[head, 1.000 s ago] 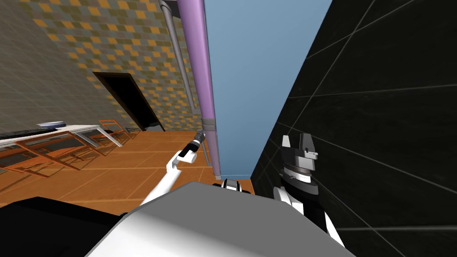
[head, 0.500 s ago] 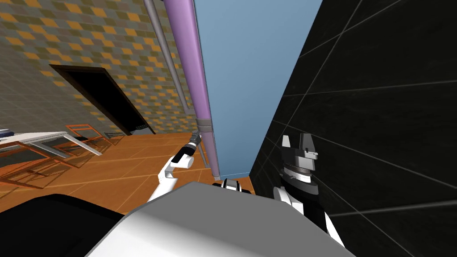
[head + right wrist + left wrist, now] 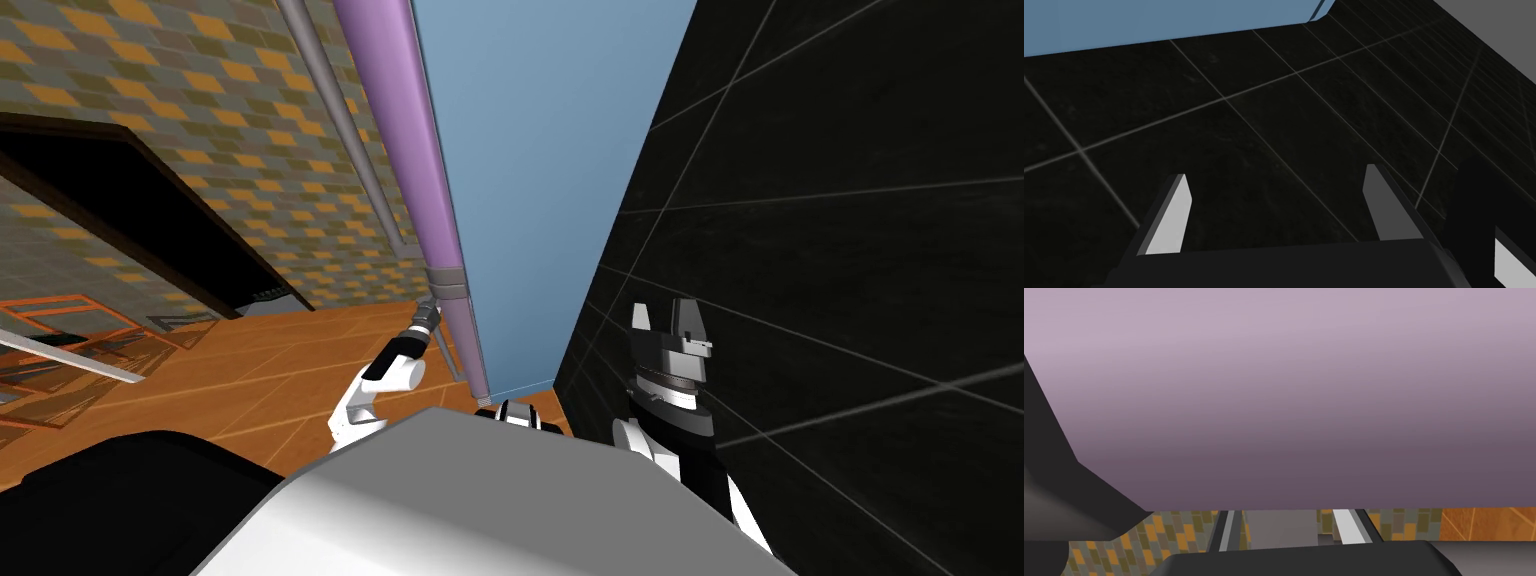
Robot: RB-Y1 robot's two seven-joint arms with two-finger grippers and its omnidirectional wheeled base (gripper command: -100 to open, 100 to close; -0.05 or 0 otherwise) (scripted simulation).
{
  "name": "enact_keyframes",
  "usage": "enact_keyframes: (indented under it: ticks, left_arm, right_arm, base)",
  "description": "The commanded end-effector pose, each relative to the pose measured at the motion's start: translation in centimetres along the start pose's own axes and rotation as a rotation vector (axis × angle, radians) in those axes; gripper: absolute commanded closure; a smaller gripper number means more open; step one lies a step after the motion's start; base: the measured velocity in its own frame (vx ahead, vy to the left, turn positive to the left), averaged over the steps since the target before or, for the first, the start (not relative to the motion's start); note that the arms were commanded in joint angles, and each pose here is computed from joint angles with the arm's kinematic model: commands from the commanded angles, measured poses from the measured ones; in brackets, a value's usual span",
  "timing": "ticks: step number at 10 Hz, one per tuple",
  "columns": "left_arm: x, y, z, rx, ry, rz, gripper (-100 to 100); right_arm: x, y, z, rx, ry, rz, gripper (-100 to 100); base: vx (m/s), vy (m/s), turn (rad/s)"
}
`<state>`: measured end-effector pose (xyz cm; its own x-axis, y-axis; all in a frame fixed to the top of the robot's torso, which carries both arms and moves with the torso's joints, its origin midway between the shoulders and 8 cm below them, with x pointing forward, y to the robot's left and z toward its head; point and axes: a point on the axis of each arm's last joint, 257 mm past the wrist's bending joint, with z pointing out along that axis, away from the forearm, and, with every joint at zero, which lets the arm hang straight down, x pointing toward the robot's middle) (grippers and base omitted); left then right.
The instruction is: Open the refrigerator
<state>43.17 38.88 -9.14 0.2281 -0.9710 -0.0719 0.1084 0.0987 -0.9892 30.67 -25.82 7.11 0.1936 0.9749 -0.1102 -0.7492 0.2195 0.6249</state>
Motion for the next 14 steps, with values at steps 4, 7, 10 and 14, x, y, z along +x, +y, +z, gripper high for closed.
enact_keyframes:
  ticks: [4,7,10,14]
  left_arm:
    - [-3.8,0.1,-4.1,-0.055,-0.106,0.077,100]
    - [-4.3,-0.7,-2.5,-0.026,-0.110,0.073,100]
    - [-5.4,0.3,-0.6,-0.032,-0.132,0.074,100]
    - [-5.8,0.3,0.6,-0.024,-0.141,0.069,100]
  right_arm:
    - [0.0,0.0,0.0,0.000,0.000,0.000,0]
    - [0.0,0.0,0.0,0.000,0.000,0.000,0]
    - [0.0,0.0,0.0,0.000,0.000,0.000,0]
    - [0.0,0.0,0.0,0.000,0.000,0.000,0]
  base:
    - [-0.007,0.055,-0.132]
    - [-0.072,0.139,-0.166]
    - [-0.157,0.280,-0.229]
    - [-0.140,0.254,-0.155]
